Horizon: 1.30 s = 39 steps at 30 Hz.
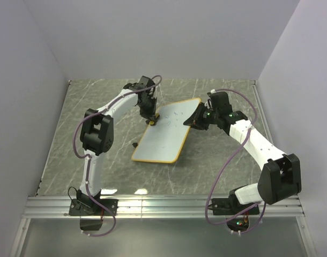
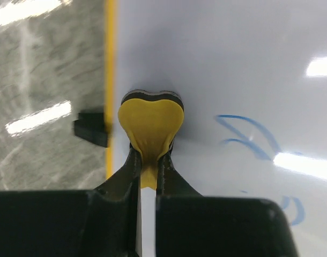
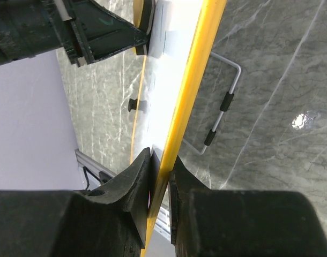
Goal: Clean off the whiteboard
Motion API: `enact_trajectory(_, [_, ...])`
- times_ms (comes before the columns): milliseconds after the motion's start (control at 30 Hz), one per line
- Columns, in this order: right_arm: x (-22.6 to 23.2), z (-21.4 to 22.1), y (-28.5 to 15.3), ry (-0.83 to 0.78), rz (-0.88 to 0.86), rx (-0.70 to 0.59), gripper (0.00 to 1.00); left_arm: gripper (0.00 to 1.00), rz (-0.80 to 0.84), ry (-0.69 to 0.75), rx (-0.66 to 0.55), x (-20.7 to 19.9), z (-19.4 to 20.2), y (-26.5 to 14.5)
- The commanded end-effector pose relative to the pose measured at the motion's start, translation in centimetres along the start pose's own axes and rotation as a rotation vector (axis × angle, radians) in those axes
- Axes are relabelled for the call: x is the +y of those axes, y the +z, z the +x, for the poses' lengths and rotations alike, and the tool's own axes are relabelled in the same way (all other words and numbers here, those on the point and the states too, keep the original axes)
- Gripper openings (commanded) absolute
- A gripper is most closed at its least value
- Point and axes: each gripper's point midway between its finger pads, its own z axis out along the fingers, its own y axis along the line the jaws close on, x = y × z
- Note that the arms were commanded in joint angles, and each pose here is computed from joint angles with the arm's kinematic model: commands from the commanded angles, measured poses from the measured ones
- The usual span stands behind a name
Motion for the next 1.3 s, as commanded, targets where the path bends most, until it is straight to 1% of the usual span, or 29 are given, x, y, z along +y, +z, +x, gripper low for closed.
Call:
enact_trajectory(0, [-1.8, 2.2, 0.8, -0.133, 0.042, 0.095, 0.00, 0.00, 0.179, 0.140, -0.009, -8.0, 0.3, -1.5])
enact_trajectory(67, [-1.7, 2.2, 0.9, -0.133, 0.040, 0.098, 0.00, 0.00, 0.236, 0.184, -0.036, -10.8, -0.1, -2.8])
enact_trajectory(100, [-1.8, 2.2, 1.0, -0.129, 0.041, 0.100, 0.00, 0.00, 0.299, 0.217, -0.035, -13.2, 0.5, -3.6])
enact_trajectory(167, [-1.8, 2.2, 1.1, -0.128, 0.041, 0.102, 0.00, 0.00, 0.359, 0.243, -0.042, -15.6, 0.8, -4.6])
enact_trajectory(200, [-1.8, 2.3, 1.2, -0.131, 0.042, 0.105, 0.00, 0.00, 0.421, 0.253, -0.032, -17.4, 1.5, -5.1])
enact_trajectory(233, [-1.7, 2.3, 1.1, -0.131, 0.040, 0.105, 0.00, 0.00, 0.443, 0.256, -0.042, -18.2, 1.6, -5.8])
enact_trajectory(300, [-1.8, 2.1, 1.1, -0.131, 0.043, 0.102, 0.00, 0.00, 0.470, 0.245, -0.032, -19.0, 2.4, -6.0])
enact_trajectory(400, [-1.9, 2.1, 1.2, -0.130, 0.047, 0.106, 0.00, 0.00, 0.465, 0.241, -0.008, -18.5, 3.3, -5.3])
enact_trajectory(500, [-1.8, 2.1, 1.3, -0.130, 0.047, 0.110, 0.00, 0.00, 0.425, 0.252, 0.006, -17.3, 3.5, -4.0])
enact_trajectory(633, [-1.7, 1.9, 1.1, -0.132, 0.055, 0.105, 0.00, 0.00, 0.368, 0.205, 0.023, -14.4, 2.9, -2.0])
enact_trajectory(733, [-1.6, 1.7, 0.9, -0.132, 0.059, 0.101, 0.00, 0.00, 0.303, 0.093, 0.047, -9.6, 2.2, 0.4])
enact_trajectory(767, [-1.6, 1.7, 0.9, -0.133, 0.060, 0.102, 0.00, 0.00, 0.271, 0.044, 0.049, -7.2, 1.7, 1.0])
enact_trajectory(867, [-1.6, 1.8, 0.8, -0.131, 0.065, 0.105, 0.00, 0.00, 0.209, -0.009, 0.059, -3.3, 1.5, 2.6])
enact_trajectory(900, [-1.6, 1.8, 0.8, -0.132, 0.063, 0.103, 0.00, 0.00, 0.198, -0.014, 0.071, -2.6, 1.7, 3.4])
enact_trajectory(967, [-1.6, 1.9, 0.8, -0.128, 0.065, 0.105, 0.00, 0.00, 0.184, -0.003, 0.068, -2.2, 1.4, 3.9])
enact_trajectory(1000, [-1.6, 1.8, 0.9, -0.126, 0.065, 0.105, 0.00, 0.00, 0.187, 0.000, 0.086, -2.3, 1.7, 4.2])
enact_trajectory(1067, [-1.7, 1.7, 1.0, -0.124, 0.067, 0.103, 0.00, 0.00, 0.203, 0.040, 0.065, -3.6, 0.9, 3.8])
enact_trajectory(1167, [-1.7, 1.7, 1.2, -0.121, 0.069, 0.109, 0.00, 0.00, 0.290, 0.126, 0.031, -7.6, 0.4, 1.9])
enact_trajectory(1233, [-1.7, 1.7, 1.3, -0.118, 0.069, 0.109, 0.00, 0.00, 0.339, 0.196, -0.019, -10.4, -0.3, 0.0])
enact_trajectory(1267, [-1.8, 1.7, 1.5, -0.114, 0.073, 0.113, 0.00, 0.00, 0.362, 0.244, -0.025, -12.6, 0.4, -0.8])
